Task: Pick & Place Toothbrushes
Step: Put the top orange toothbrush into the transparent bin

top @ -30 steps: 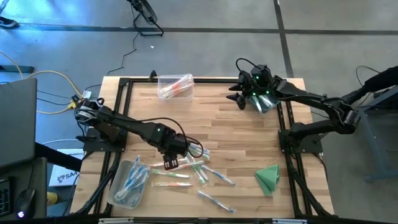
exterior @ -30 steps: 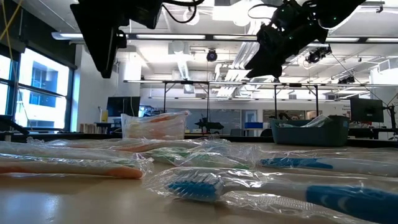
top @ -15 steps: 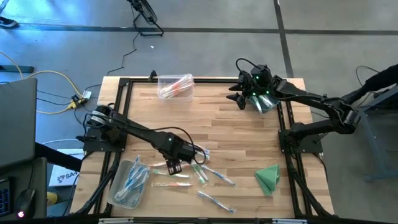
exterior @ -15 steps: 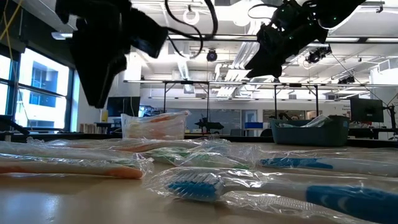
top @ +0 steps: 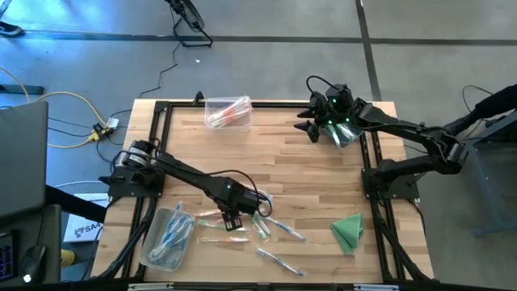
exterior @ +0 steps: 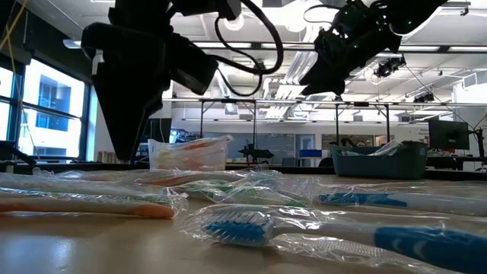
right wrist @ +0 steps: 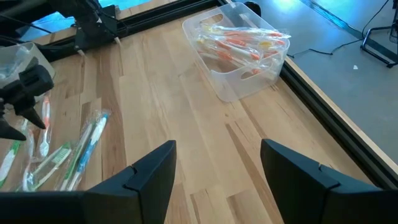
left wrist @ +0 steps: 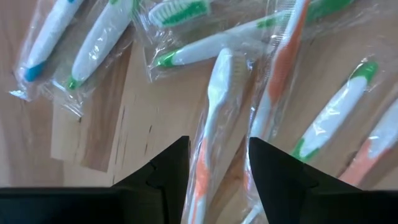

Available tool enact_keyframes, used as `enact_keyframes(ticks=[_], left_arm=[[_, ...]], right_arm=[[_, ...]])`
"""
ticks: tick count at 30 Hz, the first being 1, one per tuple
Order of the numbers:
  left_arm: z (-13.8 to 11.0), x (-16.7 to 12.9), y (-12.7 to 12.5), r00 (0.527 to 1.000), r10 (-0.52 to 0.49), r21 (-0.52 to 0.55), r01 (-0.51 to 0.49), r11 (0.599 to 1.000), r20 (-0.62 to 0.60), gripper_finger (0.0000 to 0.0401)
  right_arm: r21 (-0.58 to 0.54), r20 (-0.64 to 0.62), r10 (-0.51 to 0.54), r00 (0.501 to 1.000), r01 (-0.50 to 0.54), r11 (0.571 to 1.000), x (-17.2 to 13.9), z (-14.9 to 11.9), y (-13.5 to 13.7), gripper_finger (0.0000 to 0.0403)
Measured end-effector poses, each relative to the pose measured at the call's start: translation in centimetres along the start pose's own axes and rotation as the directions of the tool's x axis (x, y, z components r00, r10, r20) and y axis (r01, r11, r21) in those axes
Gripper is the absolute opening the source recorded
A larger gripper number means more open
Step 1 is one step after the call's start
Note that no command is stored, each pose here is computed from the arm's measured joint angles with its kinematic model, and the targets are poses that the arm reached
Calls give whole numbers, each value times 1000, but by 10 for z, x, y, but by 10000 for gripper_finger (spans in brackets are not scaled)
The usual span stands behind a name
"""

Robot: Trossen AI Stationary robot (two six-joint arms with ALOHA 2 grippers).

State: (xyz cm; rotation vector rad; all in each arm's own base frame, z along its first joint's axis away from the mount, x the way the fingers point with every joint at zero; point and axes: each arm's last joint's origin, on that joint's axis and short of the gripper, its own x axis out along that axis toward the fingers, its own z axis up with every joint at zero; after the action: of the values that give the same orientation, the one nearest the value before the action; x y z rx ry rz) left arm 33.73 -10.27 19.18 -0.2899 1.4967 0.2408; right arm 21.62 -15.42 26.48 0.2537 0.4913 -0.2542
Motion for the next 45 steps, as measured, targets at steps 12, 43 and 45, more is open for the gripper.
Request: enact_keyframes(ticks=[12,43,45], left_arm=[[-8,24,6,999,24,-49,-26,998,-29,159],[-11,38,9,1000,-6,-24,6,1000,-9,159],[-11,38,9,1000,-9,-24,8,1000,-11,159]], right_arm=[[2,-4,2,1000,-2,1000,0,0,0,226],[3,-7,1,1000,-1,1000,0,-1,0,226],[3,-7,1,1000,-1,1000,0,-1,0,226]])
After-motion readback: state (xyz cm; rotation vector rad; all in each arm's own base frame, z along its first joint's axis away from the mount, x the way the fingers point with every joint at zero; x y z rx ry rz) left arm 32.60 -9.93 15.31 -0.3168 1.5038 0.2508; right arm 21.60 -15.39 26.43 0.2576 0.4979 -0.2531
